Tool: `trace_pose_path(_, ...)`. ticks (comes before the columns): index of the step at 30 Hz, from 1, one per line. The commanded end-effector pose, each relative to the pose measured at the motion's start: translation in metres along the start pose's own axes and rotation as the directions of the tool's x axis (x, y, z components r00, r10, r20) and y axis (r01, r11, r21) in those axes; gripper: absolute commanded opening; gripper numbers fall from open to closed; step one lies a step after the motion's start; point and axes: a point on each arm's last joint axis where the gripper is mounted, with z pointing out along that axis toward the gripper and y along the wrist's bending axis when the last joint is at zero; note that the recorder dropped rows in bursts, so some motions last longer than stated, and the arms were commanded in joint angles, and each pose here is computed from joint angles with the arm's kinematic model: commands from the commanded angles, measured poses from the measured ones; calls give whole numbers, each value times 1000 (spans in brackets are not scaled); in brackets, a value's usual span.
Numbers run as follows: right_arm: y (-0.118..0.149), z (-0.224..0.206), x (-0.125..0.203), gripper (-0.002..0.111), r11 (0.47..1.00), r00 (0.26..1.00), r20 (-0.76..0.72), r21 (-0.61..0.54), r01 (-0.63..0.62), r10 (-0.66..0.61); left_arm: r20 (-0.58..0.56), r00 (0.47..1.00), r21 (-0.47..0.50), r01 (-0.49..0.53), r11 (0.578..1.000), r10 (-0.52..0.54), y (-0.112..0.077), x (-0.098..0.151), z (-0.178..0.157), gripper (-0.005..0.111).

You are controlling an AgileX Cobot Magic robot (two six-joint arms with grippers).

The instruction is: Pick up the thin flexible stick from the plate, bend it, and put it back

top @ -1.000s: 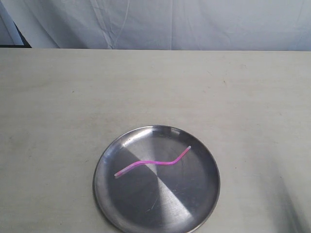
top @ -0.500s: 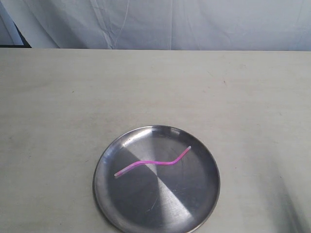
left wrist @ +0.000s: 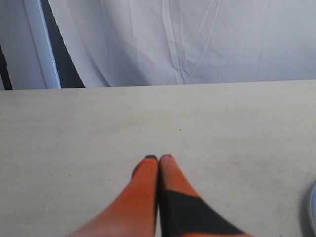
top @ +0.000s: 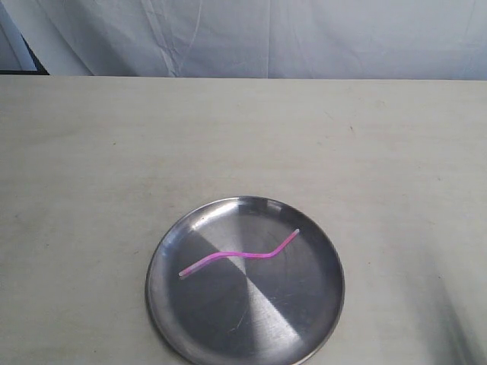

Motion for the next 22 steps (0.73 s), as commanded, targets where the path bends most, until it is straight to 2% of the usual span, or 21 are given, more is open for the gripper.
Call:
trace_pose_path(1, 0, 0, 0, 2, 1000, 1000, 12, 2, 4, -4, 0, 1000, -4, 5, 1000, -5, 0, 1, 0, 0)
trace_pose_path(22, 0, 0, 1, 2, 1000, 1000, 8, 4, 9, -9, 4, 1000, -4, 5, 1000, -5, 0, 1, 0, 0)
